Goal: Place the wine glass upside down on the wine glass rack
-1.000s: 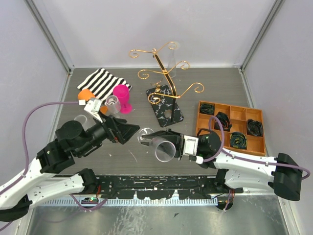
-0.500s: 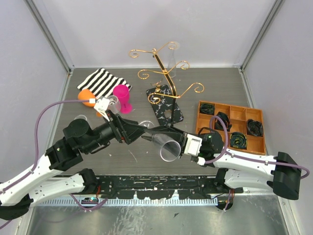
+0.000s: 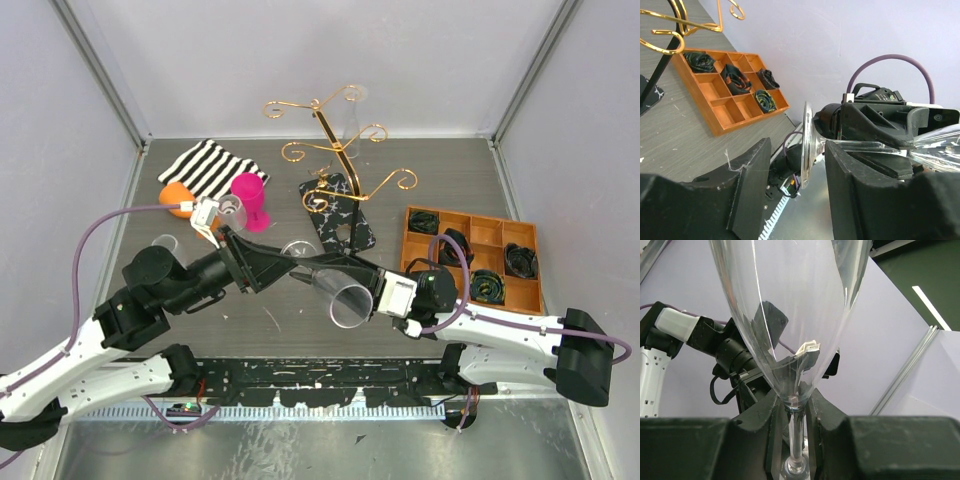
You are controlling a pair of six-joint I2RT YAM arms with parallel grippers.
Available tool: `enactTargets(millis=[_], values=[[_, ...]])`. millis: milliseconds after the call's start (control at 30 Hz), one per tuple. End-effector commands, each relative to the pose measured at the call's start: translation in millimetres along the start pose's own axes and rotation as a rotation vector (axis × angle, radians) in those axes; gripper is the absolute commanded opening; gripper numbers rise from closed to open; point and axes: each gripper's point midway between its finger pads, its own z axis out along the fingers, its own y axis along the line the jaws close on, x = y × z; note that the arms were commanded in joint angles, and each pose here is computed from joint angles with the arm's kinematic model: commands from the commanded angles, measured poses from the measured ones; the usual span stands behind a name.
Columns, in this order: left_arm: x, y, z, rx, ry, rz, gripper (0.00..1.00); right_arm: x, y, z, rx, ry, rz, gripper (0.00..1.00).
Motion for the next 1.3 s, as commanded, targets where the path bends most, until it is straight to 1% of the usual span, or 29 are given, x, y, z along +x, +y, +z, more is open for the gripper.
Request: enactTargets(millis=[0,100,267,433,600,700,767,933,1067,1167,1267], values=[[-6.7,-15.6,-1.0,0.076,-0.030,-0.016,0.51,-29.3,-21.1,10.1,0.063,-0.089,-0.048,0.00],[-7.2,-18.8,-1.3,0.093,-0.033,-0.024,0.44,-26.9,-20.8,9.5,0.064,-0.083,-0.045,0.01],[-7.7,-18.8,-2.0,0.097,-0.040,-0.030,0.26,-23.5,-19.8,8.2,0.066,-0.073,-0.042,0.01],[-8.0,-16.7,-3.0,0.086,-0.042,-0.030,0.16,-21.5,-18.7,6.0,0.069,-0.066,-0.039,0.01],[-9.7,-14.0,-4.3,0.068,-0.049,-0.030,0.00,-18.0,-17.2,3.2,0.067,-0.048,-0.038,0.01],[-11.6,-13.0,-4.9,0.059,-0.055,-0.023,0.00,-16.0,-15.7,1.8,0.065,-0.038,-0.034,0.02],[-12.6,-13.5,-6.1,0.059,-0.057,-0.017,0.00,-14.0,-16.0,0.8,0.069,-0.029,-0.033,0.08],[-14.3,-15.3,-8.7,0.064,-0.060,-0.003,0.00,-10.8,-15.8,-2.2,0.081,-0.018,-0.019,0.34],[-15.8,-14.0,-11.0,0.057,-0.067,-0.001,0.00,-8.9,-15.1,-4.5,0.091,-0.015,-0.008,0.50],[-17.4,-13.2,-13.3,0.052,-0.075,0.002,0.00,-7.2,-15.6,-6.0,0.098,-0.009,-0.006,0.55],[-19.1,-13.0,-15.0,0.051,-0.085,0.002,0.00,-5.2,-15.3,-7.6,0.102,-0.001,-0.004,0.56]])
